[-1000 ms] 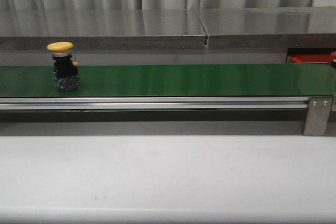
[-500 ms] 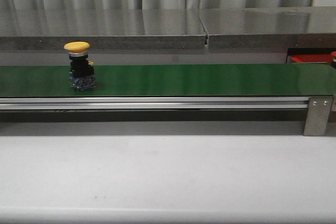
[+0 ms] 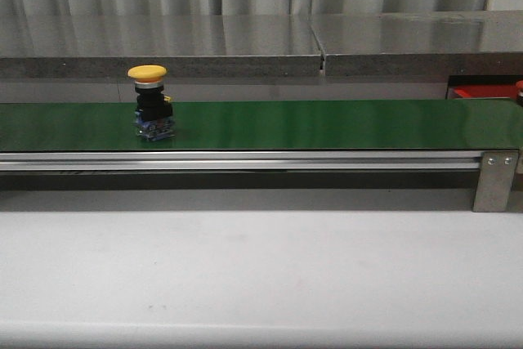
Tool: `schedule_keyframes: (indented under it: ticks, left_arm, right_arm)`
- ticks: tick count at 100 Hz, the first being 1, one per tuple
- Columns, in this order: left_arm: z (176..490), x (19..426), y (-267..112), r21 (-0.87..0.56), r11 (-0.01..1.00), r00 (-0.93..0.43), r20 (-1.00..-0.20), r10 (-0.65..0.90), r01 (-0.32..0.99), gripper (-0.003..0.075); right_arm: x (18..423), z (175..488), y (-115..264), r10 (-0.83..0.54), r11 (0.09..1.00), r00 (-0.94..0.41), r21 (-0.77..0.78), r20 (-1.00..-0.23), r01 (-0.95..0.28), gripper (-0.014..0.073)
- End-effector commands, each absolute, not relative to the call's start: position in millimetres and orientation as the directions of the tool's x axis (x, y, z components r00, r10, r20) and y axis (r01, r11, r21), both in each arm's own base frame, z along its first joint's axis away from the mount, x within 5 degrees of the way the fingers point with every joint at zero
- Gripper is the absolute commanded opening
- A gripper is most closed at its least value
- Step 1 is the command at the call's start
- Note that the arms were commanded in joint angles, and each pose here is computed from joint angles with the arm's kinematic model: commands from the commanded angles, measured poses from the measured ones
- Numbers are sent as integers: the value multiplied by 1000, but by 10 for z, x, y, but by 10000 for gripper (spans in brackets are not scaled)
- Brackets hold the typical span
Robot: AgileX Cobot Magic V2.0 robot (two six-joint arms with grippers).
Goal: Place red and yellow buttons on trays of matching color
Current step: 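Set the red button on the belt behind the yellow one, release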
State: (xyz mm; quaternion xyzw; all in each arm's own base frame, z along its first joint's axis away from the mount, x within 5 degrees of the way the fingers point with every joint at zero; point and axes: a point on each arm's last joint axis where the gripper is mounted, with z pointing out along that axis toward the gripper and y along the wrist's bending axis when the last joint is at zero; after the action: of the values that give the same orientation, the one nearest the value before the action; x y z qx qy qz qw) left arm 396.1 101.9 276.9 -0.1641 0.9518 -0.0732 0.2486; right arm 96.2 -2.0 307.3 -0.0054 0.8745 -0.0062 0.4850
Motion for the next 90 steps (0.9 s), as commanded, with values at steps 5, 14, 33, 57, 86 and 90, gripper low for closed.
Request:
schedule_keyframes:
  ticks: [5, 14, 33, 57, 86, 90]
  left_arm:
    - [3214, 3922, 964, -241, 939, -737, -583, -343, -246, 536]
    - [3369, 3860, 949, -236, 943, -707, -625, -331, -234, 531]
    - [3731, 3677, 801, -196, 968, -660, -707, -252, -159, 304]
    - [4070, 3440, 454, -175, 983, -634, -755, -168, -52, -20]
    - [4245, 3240, 37, -167, 983, -631, -771, -83, 75, -20]
    - [4262, 3216, -10, -159, 983, -632, -772, -63, 96, -20]
  right_arm:
    - [993, 3207, -24, -26, 1000, -451, -28, -892, -2, -74]
    - [993, 3207, -24, -26, 1000, -451, -28, -892, -2, -74]
    - [993, 3207, -24, -26, 1000, -451, -28, -892, -2, -74]
    - [993, 3207, -24, -26, 1000, -451, -28, -892, -2, -74]
    - [993, 3207, -24, -26, 1000, -451, -28, -892, -2, -74]
    - [993, 3207, -24, -26, 1000, -451, -28, -892, -2, -74]
